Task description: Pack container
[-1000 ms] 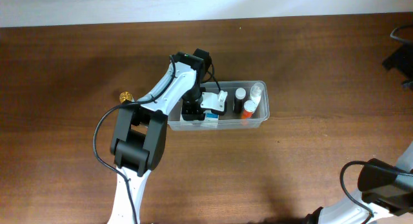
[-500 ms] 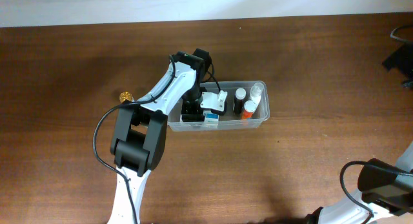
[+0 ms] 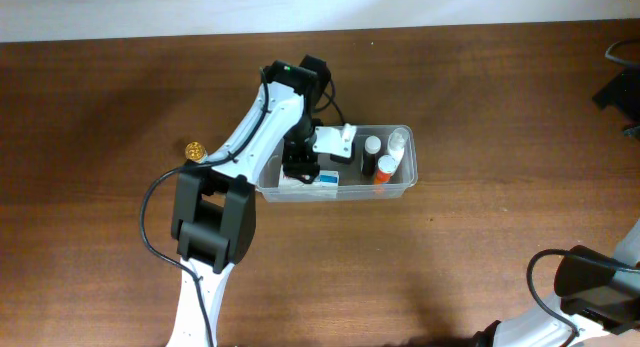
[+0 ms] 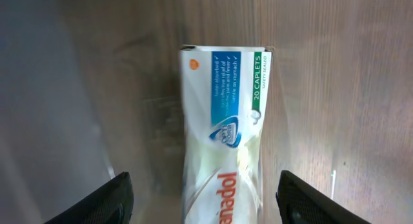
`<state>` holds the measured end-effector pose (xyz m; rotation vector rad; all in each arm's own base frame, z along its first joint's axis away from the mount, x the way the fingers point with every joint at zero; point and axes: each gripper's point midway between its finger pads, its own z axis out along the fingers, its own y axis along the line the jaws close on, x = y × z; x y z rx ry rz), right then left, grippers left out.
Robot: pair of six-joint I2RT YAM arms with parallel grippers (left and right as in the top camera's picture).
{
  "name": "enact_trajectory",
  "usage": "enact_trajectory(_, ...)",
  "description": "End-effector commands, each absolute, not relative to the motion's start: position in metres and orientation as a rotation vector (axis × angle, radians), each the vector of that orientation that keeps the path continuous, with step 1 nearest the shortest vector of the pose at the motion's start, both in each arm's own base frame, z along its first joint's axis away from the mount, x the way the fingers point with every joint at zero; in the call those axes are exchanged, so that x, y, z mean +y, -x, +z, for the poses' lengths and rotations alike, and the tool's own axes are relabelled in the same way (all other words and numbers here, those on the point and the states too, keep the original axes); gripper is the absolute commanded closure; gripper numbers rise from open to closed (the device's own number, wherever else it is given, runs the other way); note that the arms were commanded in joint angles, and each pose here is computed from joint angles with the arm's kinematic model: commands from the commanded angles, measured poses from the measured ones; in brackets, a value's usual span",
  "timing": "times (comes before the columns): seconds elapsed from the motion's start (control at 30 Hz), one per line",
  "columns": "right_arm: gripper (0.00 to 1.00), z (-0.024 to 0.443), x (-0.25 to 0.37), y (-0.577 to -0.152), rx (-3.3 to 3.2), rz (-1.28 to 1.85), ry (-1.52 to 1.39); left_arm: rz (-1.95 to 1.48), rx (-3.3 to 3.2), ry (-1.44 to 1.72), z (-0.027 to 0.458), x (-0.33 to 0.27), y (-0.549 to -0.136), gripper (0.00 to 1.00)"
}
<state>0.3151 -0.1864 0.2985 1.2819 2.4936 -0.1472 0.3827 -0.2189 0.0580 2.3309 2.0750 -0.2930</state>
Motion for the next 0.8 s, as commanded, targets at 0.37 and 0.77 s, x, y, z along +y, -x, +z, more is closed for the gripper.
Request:
enact_trajectory(0.37, 0.02, 0.3, -0.188, -0.311, 2.491, -0.165, -1.285, -0.126, 2.136, -2.02, 0.169, -0.226, -0.413, 0.22)
enact_trajectory(0.77, 0.02, 0.3, -0.188, -0.311, 2.491, -0.165, -1.285, 0.082, 2.411, -0.305, 0.378, -0.064, -0.42, 0.01)
